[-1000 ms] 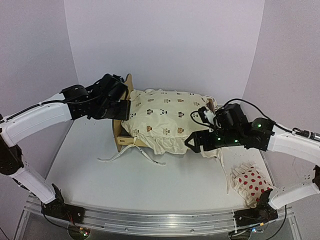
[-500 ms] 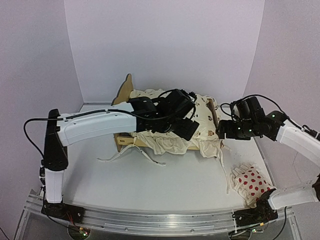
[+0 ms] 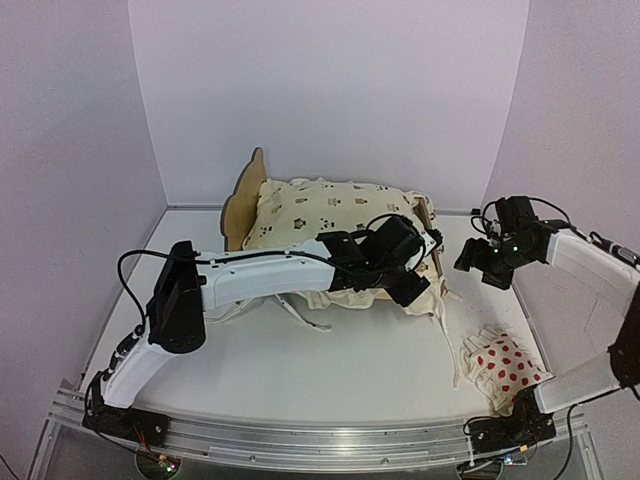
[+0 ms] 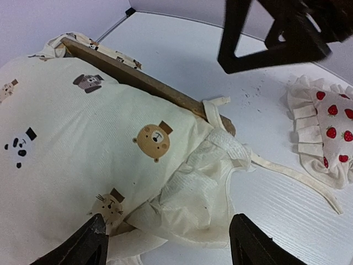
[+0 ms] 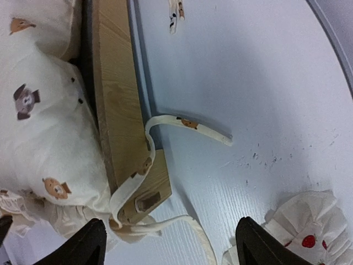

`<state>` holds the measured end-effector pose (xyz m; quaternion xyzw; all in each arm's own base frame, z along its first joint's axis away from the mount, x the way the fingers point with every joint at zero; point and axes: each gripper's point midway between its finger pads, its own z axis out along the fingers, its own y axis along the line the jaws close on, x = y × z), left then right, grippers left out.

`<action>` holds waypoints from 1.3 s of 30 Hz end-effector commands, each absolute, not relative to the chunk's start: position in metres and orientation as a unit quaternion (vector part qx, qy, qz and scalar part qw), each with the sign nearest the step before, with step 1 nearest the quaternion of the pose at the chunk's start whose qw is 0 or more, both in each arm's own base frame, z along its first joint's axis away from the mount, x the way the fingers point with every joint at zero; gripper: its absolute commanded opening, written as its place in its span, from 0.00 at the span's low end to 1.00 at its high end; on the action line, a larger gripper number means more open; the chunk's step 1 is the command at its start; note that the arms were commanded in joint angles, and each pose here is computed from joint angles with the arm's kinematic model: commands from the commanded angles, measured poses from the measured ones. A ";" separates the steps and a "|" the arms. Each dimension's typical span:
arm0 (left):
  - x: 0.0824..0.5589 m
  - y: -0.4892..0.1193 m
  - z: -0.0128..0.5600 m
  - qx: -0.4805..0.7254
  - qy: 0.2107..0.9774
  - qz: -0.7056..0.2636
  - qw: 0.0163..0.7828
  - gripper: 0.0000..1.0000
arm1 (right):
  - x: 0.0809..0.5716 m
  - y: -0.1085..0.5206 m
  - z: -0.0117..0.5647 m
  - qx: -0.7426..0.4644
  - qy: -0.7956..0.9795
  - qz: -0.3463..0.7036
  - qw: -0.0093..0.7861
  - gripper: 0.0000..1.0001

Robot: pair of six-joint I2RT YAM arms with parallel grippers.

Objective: Set up the pet bed

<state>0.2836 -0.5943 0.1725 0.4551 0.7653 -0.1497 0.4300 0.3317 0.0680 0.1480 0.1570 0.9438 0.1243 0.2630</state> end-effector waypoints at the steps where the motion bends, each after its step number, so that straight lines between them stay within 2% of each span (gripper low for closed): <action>1: 0.281 -0.583 0.227 0.427 0.749 -0.173 0.476 0.74 | 0.387 0.097 0.165 0.154 0.931 0.199 0.266 0.76; 4: 0.285 -0.550 0.244 0.386 0.770 -0.143 0.487 0.74 | 0.414 0.106 0.156 0.152 0.933 0.208 0.249 0.72; 8: 0.297 -0.480 0.269 0.323 0.795 -0.056 0.510 0.82 | 0.444 0.112 0.150 0.146 0.935 0.209 0.246 0.67; 13: 0.325 -0.391 0.280 0.236 0.826 0.022 0.512 0.82 | 0.466 0.114 0.132 0.139 0.941 0.199 0.236 0.55; 21: 0.351 -0.282 0.312 0.119 0.842 0.039 0.525 0.87 | 0.476 0.119 0.105 0.116 0.953 0.185 0.208 0.50; 25: 0.362 -0.248 0.316 0.089 0.848 0.064 0.519 0.88 | 0.471 0.127 0.092 0.097 0.961 0.177 0.188 0.42; 28: 0.367 -0.229 0.315 0.067 0.851 0.075 0.515 0.88 | 0.465 0.141 0.082 0.074 0.967 0.172 0.172 0.32; 32: 0.369 -0.219 0.313 0.059 0.853 0.073 0.514 0.88 | 0.456 0.160 0.071 0.032 0.976 0.149 0.158 0.18; 39: 0.361 -0.217 0.314 0.058 0.859 0.054 0.505 0.86 | 0.442 0.188 0.071 -0.034 0.980 0.110 0.165 0.04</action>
